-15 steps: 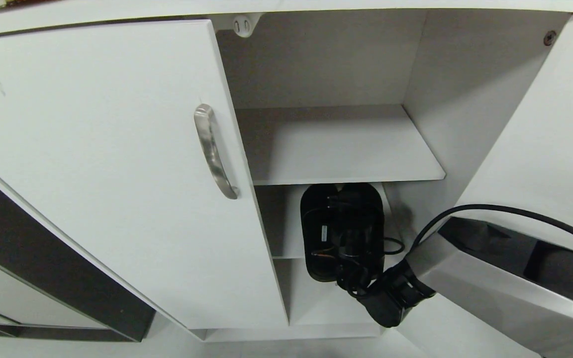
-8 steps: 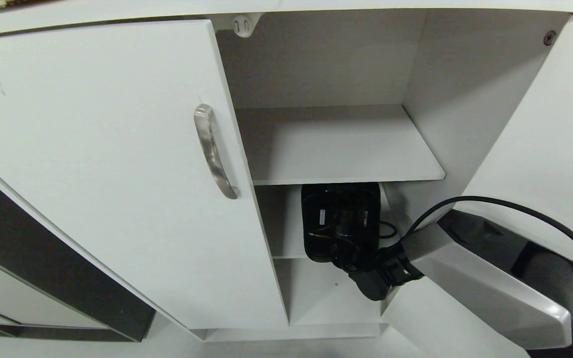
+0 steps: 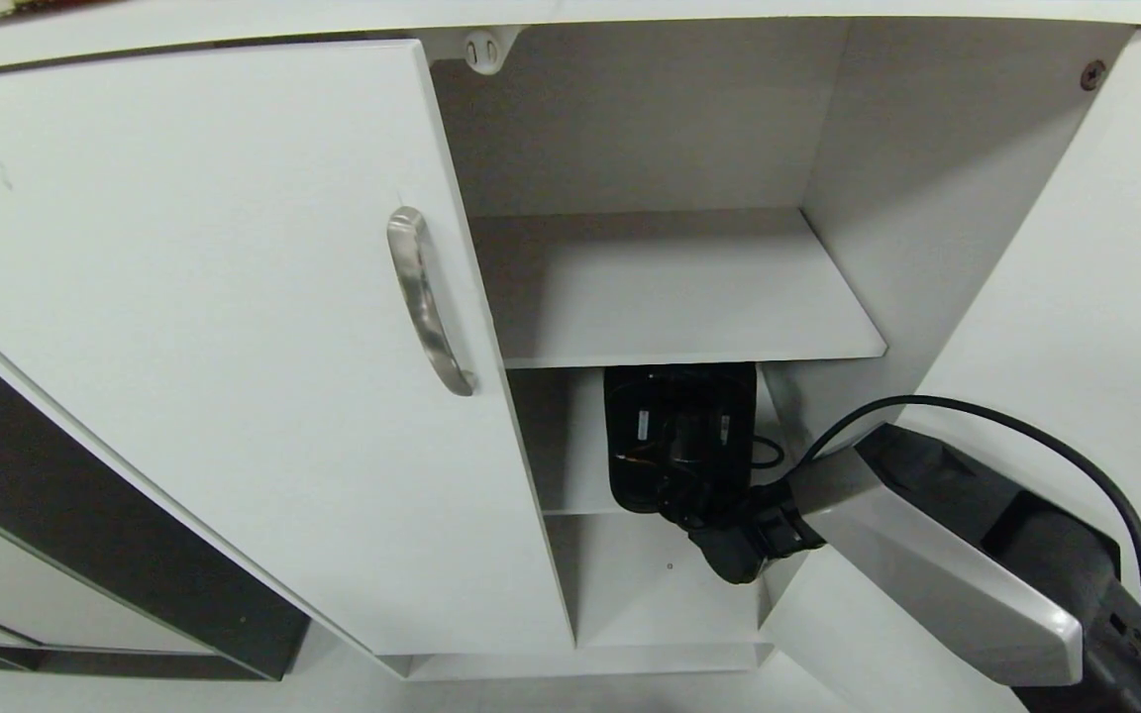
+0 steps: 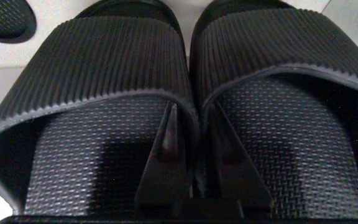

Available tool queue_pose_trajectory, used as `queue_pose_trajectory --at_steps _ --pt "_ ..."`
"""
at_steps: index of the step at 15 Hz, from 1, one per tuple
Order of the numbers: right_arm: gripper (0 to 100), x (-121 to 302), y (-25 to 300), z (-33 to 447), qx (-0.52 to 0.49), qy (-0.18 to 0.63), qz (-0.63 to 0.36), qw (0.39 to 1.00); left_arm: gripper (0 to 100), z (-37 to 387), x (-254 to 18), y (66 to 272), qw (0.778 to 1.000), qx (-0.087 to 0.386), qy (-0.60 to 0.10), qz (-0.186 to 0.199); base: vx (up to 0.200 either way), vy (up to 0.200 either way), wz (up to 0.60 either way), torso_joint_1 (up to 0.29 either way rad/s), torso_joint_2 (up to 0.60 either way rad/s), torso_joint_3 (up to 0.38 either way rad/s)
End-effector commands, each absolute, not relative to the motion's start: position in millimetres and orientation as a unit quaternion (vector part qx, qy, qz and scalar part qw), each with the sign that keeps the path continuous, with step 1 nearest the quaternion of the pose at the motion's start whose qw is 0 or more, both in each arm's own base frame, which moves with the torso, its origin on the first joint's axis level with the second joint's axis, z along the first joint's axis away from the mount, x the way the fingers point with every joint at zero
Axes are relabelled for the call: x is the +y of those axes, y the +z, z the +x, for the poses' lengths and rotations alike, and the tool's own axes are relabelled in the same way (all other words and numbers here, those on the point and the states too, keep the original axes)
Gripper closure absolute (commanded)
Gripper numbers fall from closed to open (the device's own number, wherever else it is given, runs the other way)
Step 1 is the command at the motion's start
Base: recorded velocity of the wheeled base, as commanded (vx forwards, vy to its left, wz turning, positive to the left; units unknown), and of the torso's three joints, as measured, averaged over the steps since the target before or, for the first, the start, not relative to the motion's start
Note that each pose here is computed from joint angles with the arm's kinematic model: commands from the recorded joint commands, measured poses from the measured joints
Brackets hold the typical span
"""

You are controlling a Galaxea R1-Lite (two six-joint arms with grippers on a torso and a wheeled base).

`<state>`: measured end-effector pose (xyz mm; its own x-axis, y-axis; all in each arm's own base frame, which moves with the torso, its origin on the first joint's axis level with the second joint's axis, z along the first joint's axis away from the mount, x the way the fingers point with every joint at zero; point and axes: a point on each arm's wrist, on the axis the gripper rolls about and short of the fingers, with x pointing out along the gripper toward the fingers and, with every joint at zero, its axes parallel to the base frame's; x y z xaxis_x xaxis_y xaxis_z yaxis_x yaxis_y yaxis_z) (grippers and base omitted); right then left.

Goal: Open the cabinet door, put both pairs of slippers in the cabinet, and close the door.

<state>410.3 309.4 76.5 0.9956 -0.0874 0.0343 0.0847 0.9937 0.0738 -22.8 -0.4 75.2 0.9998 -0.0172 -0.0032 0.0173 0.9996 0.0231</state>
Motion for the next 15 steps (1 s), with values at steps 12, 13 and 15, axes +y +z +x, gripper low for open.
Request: queue_pose_trajectory --at_steps 12,13,15 --pt "0 311.3 65.0 407.7 -0.008 -0.044 0.027 0.999 100 -22.7 -0.4 75.2 1.000 0.002 -0.008 0.011 0.000 0.000 0.00 0.000 0.00 0.000" --pt "0 310.7 68.0 404.5 -0.007 -0.042 0.026 0.999 100 -22.7 -0.4 75.2 1.000 0.002 -0.008 0.011 0.000 0.000 0.00 0.000 0.00 0.000" --pt "0 313.1 74.7 387.1 -0.002 -0.032 0.022 0.999 100 -22.7 -0.4 75.2 1.000 0.002 -0.008 0.011 0.000 0.000 0.00 0.000 0.00 0.000"
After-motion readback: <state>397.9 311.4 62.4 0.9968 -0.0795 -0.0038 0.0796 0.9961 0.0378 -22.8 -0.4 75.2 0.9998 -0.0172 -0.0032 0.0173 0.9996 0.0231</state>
